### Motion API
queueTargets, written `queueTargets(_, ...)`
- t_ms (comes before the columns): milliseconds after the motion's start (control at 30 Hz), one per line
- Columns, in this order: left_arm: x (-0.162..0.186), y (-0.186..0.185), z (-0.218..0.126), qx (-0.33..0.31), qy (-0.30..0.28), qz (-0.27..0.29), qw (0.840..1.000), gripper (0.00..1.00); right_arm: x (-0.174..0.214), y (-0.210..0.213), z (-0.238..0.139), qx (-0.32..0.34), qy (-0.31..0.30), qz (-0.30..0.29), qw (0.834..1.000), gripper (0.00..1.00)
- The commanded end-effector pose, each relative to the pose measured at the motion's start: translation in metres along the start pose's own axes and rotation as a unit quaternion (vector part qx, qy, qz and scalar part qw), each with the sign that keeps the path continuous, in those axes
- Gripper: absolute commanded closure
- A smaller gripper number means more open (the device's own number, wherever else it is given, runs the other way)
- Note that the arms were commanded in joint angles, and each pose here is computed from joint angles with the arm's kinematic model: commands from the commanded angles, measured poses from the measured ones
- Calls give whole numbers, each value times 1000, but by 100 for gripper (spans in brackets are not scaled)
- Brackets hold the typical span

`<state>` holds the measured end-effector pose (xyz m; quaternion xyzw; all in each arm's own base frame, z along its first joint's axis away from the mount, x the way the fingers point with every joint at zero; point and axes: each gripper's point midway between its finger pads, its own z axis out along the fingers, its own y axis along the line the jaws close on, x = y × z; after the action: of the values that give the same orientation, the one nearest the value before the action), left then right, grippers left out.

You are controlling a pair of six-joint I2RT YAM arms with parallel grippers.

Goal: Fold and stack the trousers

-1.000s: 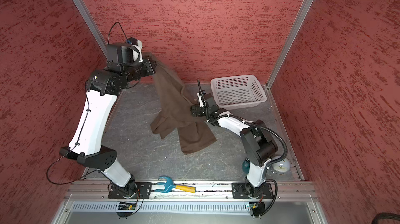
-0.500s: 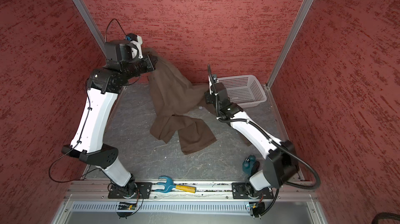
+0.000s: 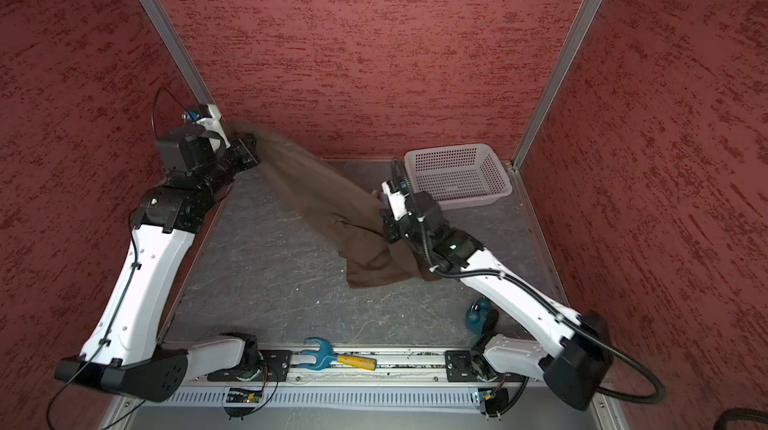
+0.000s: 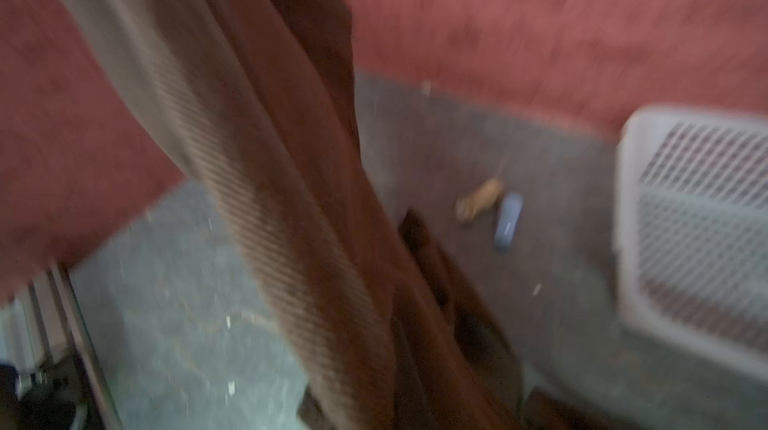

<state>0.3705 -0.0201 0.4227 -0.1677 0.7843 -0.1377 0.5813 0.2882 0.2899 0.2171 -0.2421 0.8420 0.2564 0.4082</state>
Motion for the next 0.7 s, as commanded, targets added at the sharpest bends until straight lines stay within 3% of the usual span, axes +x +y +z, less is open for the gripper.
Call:
queueTargets(0, 4, 51, -3, -54, -38, -70, 995, 100, 61, 56, 24, -97, 88, 37, 991, 100)
queueTargets(100, 56, 98, 3, -96, 10, -125, 987, 100, 96, 90, 54, -128, 143, 14, 981, 96)
queueTargets(233, 114, 137, 3, -133, 49, -178, 974, 100, 117, 100, 76, -147, 174, 7, 974, 92)
queueTargets(367, 154, 169, -4, -194, 84, -198, 957, 100, 141, 96, 83, -146, 213, 5, 966, 83)
queueTargets(467, 176, 177, -8, -211, 119, -204, 949, 100, 130, 94, 76, -142, 202, 2, 969, 82)
queueTargets(500, 180, 178, -10, -213, 129, -207, 946, 97, 117, 91, 70, -139, 182, 4, 973, 82)
queueTargets(567, 184, 178, -14, -218, 141, -208, 943, 69, 85, 79, 59, -131, 140, 16, 981, 81)
queueTargets(600, 183, 177, -17, -218, 142, -210, 942, 56, 65, 72, 50, -125, 116, 23, 985, 74)
queueTargets(667, 175, 174, -24, -215, 135, -210, 944, 43, 34, 48, 38, -93, 75, 34, 992, 62)
